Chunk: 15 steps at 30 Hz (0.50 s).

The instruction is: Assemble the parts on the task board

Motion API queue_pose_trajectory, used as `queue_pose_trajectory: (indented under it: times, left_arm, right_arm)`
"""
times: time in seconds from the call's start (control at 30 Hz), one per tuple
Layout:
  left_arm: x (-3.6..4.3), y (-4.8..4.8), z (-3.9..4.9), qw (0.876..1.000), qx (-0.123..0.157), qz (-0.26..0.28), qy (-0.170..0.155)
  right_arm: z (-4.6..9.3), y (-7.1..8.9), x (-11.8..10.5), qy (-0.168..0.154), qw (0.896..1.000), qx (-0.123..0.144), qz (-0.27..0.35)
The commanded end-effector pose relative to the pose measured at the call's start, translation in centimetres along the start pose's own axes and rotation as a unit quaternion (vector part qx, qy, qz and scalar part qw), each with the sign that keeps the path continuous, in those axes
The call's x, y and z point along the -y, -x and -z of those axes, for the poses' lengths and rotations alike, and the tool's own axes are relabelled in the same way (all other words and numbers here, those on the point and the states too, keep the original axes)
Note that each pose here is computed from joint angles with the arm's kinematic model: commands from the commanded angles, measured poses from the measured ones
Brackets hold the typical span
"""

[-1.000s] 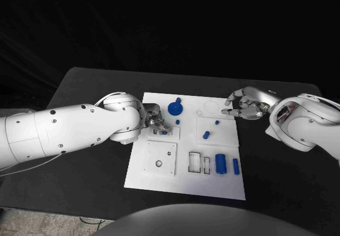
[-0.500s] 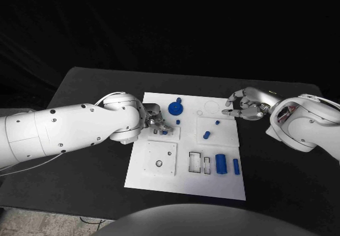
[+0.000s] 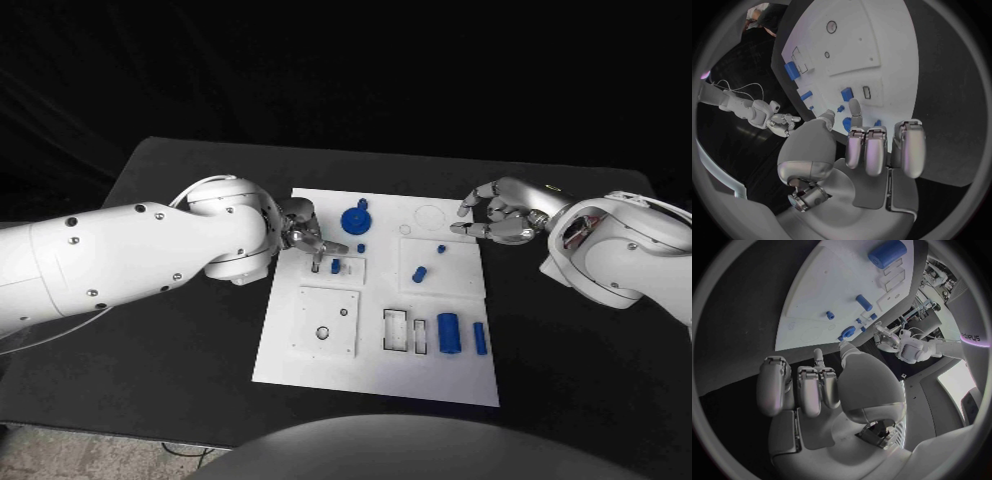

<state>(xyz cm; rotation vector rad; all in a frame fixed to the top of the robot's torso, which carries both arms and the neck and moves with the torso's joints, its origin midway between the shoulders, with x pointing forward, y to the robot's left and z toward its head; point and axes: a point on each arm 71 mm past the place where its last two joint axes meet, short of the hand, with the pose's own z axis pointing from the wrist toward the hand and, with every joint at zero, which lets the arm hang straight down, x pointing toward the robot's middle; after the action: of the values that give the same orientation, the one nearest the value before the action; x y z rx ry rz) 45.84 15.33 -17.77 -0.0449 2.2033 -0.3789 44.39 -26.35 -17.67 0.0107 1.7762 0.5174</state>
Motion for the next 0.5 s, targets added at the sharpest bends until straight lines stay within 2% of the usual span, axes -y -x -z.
queue_pose_trajectory:
  times: [0.03,0.17,0.23,0.33,0.5]
  left_arm:
    - [0.1,1.76,0.92,1.0,0.016,-0.008,-0.003]
    - [-0.13,4.31,1.96,0.999,0.032,-0.012,0.0]
    - [-0.38,5.28,2.11,0.999,0.034,-0.017,0.006]
    - [-0.94,6.37,1.71,0.999,0.036,-0.021,0.019]
    - [-1.64,6.99,0.53,0.999,0.043,-0.012,0.029]
  right_arm:
    - [0.0,0.0,-0.1,0.005,1.0,0.001,0.0]
    - [-0.1,0.0,-0.2,0.009,1.0,0.003,-0.002]
    - [-0.1,0.0,-0.3,0.009,1.0,0.002,-0.002]
    - [-0.2,-0.1,-0.3,0.012,1.0,0.003,-0.004]
    - [-0.3,-0.3,-0.4,0.016,1.0,0.001,-0.008]
